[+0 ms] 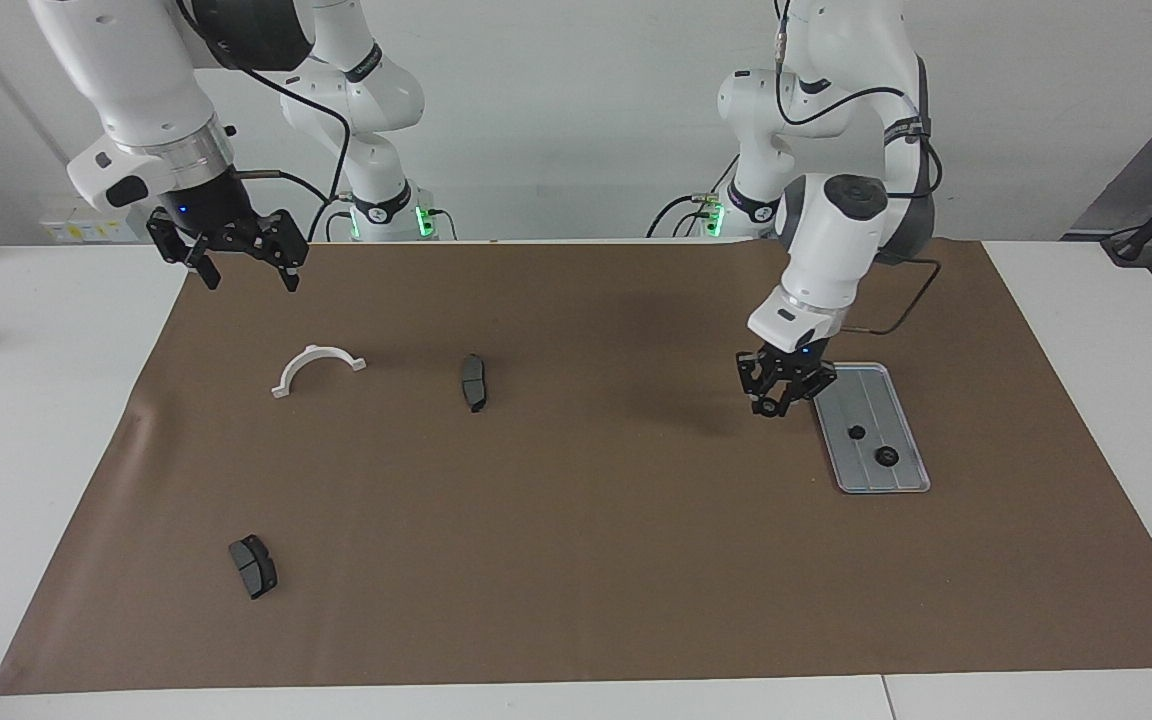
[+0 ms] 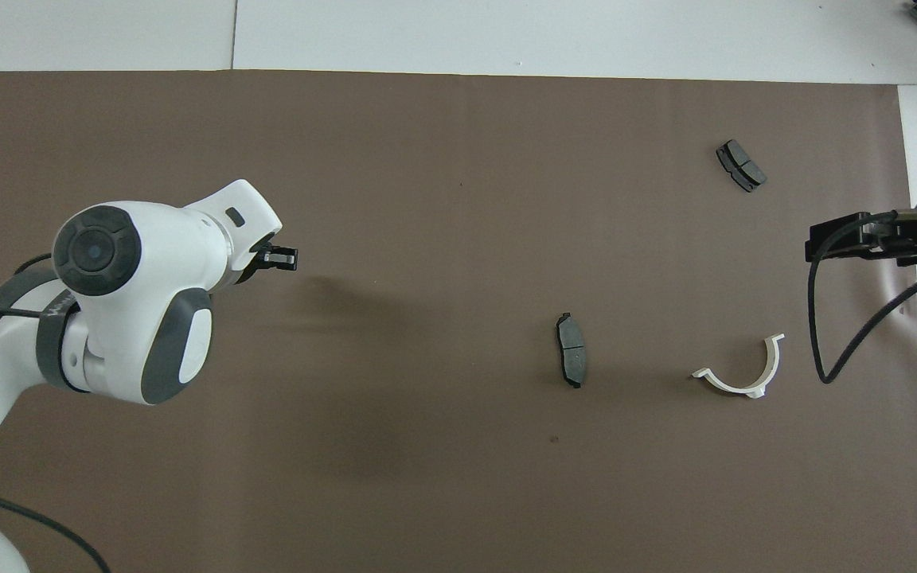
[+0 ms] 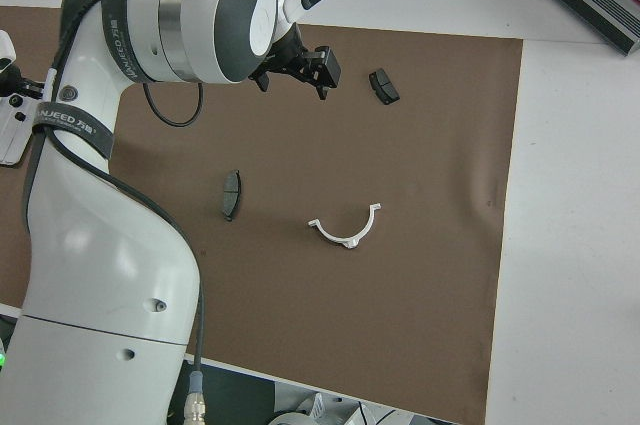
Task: Place bearing gear from tray to pile
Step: 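Carry the gear to mid-table with the left gripper while the right gripper approaches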
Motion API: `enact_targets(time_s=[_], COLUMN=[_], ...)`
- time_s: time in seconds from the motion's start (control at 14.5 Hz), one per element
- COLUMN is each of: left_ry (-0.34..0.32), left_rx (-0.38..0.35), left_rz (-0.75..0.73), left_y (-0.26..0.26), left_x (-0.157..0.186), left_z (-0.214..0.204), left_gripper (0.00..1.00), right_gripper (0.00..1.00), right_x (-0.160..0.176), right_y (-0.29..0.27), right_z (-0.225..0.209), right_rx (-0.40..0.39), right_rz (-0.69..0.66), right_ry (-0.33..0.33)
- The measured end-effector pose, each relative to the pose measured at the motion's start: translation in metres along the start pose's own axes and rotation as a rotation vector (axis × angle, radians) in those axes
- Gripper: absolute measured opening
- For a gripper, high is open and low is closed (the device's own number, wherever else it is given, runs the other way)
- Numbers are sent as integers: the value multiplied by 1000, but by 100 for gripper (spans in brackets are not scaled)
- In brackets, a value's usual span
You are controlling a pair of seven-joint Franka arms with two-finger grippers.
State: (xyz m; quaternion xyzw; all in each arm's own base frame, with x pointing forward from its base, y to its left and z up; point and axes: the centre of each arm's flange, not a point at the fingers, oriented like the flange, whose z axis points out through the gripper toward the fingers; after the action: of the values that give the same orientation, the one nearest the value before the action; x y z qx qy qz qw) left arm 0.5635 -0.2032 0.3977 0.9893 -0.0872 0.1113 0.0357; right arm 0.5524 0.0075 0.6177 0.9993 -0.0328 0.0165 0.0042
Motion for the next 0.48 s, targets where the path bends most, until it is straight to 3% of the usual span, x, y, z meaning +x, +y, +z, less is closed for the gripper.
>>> enact_targets(time_s=[0.48], left_ry=[-16], left_rx=[-34], left_rz=[-80], left_y=[155], left_x=[36], left_z=[56], left_gripper=[35], right_gripper=[100], right_x=[-3], right_y=[-4], right_z=[0], right_rx=[-1], right_rz=[12], right_ry=[-20])
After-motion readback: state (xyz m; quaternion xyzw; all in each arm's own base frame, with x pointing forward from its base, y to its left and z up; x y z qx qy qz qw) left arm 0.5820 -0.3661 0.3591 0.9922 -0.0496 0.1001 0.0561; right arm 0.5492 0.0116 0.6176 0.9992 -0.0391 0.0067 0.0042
